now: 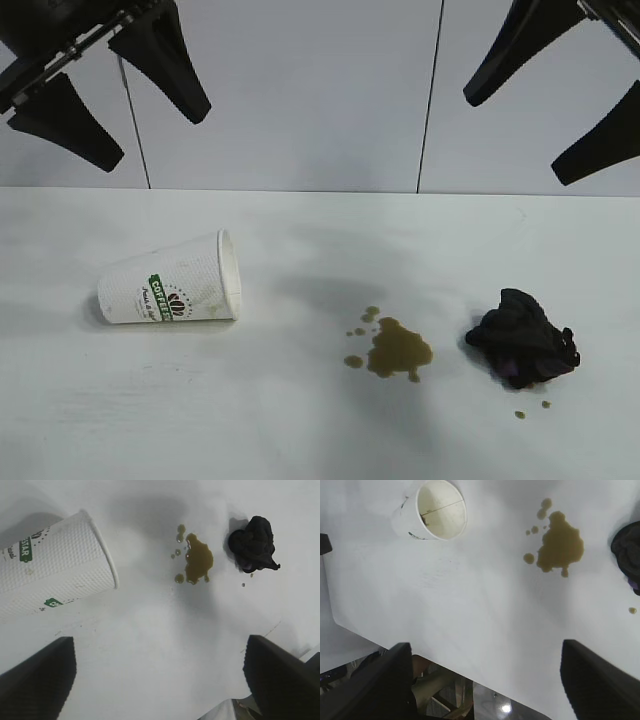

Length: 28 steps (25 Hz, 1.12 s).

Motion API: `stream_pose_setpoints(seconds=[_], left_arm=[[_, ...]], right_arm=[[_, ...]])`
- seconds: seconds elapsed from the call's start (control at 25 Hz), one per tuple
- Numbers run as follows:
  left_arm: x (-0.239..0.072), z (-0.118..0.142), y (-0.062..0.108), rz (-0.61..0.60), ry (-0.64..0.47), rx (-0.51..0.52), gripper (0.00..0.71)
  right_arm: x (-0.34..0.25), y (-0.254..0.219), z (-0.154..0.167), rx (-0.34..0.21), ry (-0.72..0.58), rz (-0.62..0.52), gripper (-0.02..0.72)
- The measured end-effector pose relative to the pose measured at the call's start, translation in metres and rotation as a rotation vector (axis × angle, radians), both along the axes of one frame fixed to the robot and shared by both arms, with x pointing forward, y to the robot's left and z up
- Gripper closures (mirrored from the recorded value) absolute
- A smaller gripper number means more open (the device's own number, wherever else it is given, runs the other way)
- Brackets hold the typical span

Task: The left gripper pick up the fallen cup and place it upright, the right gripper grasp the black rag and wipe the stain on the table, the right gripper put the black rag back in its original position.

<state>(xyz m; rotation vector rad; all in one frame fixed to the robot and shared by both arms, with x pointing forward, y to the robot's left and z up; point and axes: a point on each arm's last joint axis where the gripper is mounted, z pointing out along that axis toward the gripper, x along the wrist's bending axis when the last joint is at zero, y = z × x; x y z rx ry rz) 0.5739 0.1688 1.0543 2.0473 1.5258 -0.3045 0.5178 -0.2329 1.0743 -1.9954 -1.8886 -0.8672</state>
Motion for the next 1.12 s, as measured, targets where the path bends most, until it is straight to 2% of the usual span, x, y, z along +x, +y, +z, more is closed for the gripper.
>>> stream_pose_setpoints(seconds=[0.76,1.04,1.12], left_arm=[[0.001,0.000,0.000,0.008,-0.011,-0.001,0.056],[0.015,0.004,0.000,0.090,-0.139,-0.011,0.056],[0.016,0.007,-0.001,0.058,-0.181,-0.005,0.056]], right_arm=[[0.000,0.000,0.000,0.000,-0.001,-0.001,0.147],[0.000,0.000,0.000,0.000,-0.001,-0.001,0.147],[0.000,0.000,0.000,0.000,-0.001,-0.001,0.147]])
